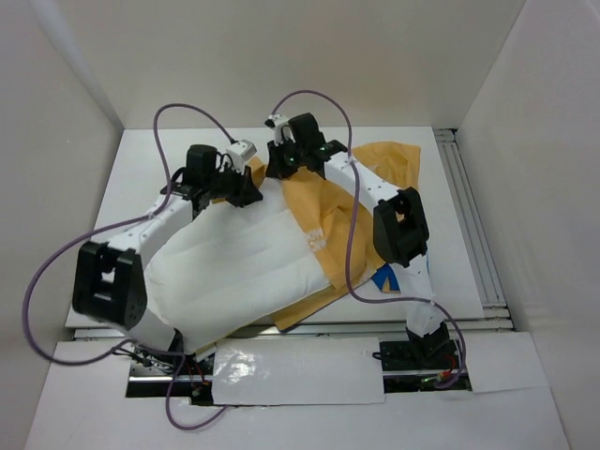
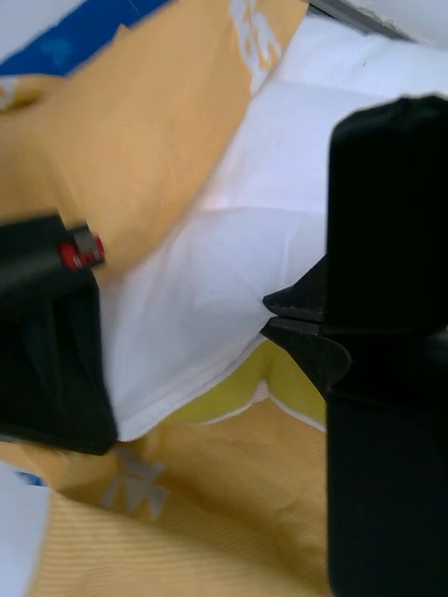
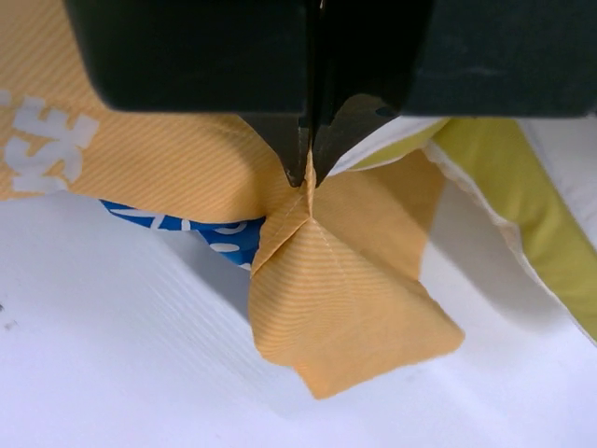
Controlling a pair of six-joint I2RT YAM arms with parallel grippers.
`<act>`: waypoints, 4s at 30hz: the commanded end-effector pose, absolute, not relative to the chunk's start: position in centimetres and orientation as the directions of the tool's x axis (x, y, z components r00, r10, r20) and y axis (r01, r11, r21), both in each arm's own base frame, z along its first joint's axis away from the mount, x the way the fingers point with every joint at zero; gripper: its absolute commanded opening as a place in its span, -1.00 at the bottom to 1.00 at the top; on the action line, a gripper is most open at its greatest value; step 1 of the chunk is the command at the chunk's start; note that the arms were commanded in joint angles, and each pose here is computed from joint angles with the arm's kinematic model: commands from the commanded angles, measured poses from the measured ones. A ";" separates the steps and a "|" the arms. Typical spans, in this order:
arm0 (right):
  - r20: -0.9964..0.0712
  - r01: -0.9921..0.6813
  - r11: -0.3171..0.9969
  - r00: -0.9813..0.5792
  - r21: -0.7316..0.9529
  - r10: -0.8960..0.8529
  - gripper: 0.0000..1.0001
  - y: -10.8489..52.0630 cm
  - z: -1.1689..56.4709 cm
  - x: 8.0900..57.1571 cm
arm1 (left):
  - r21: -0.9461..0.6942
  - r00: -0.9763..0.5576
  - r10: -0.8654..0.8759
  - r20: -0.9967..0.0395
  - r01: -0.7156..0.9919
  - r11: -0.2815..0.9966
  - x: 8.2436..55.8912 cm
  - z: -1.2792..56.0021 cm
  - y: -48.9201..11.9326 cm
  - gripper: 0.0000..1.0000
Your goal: Put the pillow into the pillowcase
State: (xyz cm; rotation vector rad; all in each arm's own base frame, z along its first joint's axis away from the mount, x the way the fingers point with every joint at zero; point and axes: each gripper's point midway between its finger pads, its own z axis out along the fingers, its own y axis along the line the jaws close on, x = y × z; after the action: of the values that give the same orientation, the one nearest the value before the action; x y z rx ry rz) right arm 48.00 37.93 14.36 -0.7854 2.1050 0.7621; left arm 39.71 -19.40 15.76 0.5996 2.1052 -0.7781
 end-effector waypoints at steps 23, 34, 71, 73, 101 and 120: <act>-0.814 -0.752 0.353 -0.579 0.557 0.050 -1.00 49.3 31.2 38.3 | -0.247 -0.149 -0.198 -0.969 0.605 0.757 39.6 33.6 -24.2 -1.00; -0.743 -0.602 0.541 -0.666 0.588 0.066 -0.26 46.8 25.5 42.1 | -0.238 -0.351 -0.128 -0.928 0.294 0.926 41.6 26.5 -19.4 0.08; -0.639 -0.269 0.843 -0.761 0.465 0.110 1.00 22.2 13.4 30.2 | 0.073 -0.647 0.387 -0.657 0.456 0.887 20.1 9.9 -24.0 1.00; -0.637 -0.281 0.842 -0.765 0.461 0.093 1.00 22.9 13.4 31.3 | 0.167 -0.692 0.419 -0.588 0.403 0.900 20.2 7.8 -22.4 1.00; -0.721 -0.170 0.954 -0.689 0.248 0.065 0.86 16.5 12.9 26.8 | 0.195 -0.688 0.279 -0.669 0.200 0.960 27.8 12.1 -25.7 -1.00; -0.822 -0.134 0.979 -0.567 0.156 0.054 -0.95 21.6 8.7 32.5 | 0.157 -0.648 0.268 -0.713 0.224 0.962 28.5 15.2 -25.7 -1.00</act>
State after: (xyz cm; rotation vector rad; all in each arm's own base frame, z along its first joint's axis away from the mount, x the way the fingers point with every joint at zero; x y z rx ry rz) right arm 29.66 19.48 4.74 -0.1170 2.3313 0.2043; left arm 26.95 -24.46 11.19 0.3986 2.3994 0.1728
